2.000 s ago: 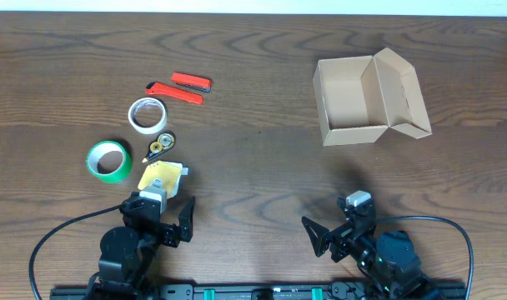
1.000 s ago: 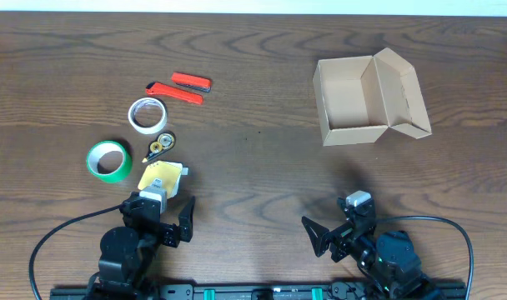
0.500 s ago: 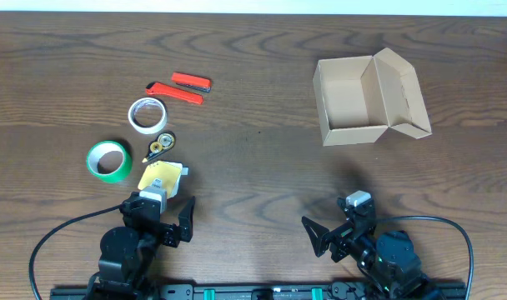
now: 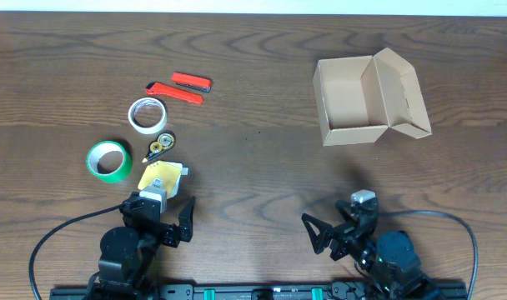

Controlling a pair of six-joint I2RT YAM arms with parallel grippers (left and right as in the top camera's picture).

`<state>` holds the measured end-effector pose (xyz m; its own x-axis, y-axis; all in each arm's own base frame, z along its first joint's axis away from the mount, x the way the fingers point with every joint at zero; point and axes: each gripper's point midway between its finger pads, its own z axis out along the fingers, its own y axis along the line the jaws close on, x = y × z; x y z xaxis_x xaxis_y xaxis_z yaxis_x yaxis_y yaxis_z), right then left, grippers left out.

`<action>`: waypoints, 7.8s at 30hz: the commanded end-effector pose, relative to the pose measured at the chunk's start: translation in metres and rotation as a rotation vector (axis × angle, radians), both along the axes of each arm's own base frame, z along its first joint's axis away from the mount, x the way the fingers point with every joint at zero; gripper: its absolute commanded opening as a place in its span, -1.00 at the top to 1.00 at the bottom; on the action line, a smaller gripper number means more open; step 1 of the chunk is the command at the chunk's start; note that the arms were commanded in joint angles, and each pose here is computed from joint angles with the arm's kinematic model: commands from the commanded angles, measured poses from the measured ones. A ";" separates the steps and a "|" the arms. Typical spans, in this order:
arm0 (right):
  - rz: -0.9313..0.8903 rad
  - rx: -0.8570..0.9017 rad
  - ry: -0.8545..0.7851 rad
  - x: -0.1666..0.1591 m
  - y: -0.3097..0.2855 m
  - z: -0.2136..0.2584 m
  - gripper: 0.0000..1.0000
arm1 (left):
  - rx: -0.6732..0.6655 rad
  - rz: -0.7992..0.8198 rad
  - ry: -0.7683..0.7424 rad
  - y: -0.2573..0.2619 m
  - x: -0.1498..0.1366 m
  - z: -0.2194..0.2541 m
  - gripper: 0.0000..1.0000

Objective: Pack container

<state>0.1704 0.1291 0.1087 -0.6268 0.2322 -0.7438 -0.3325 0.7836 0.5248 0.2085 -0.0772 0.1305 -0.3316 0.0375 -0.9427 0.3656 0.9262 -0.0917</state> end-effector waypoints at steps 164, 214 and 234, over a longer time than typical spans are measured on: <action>0.089 -0.474 0.197 -0.076 -0.069 0.168 -0.98 | -0.173 -0.086 0.183 -0.022 -0.023 0.026 -0.91; 0.089 -0.474 0.197 -0.076 -0.069 0.168 -0.98 | 0.130 0.562 0.732 0.137 0.127 -0.050 -0.86; 0.090 -0.474 0.198 -0.076 -0.069 0.168 -0.99 | 0.165 0.591 0.808 0.147 0.141 -0.097 0.38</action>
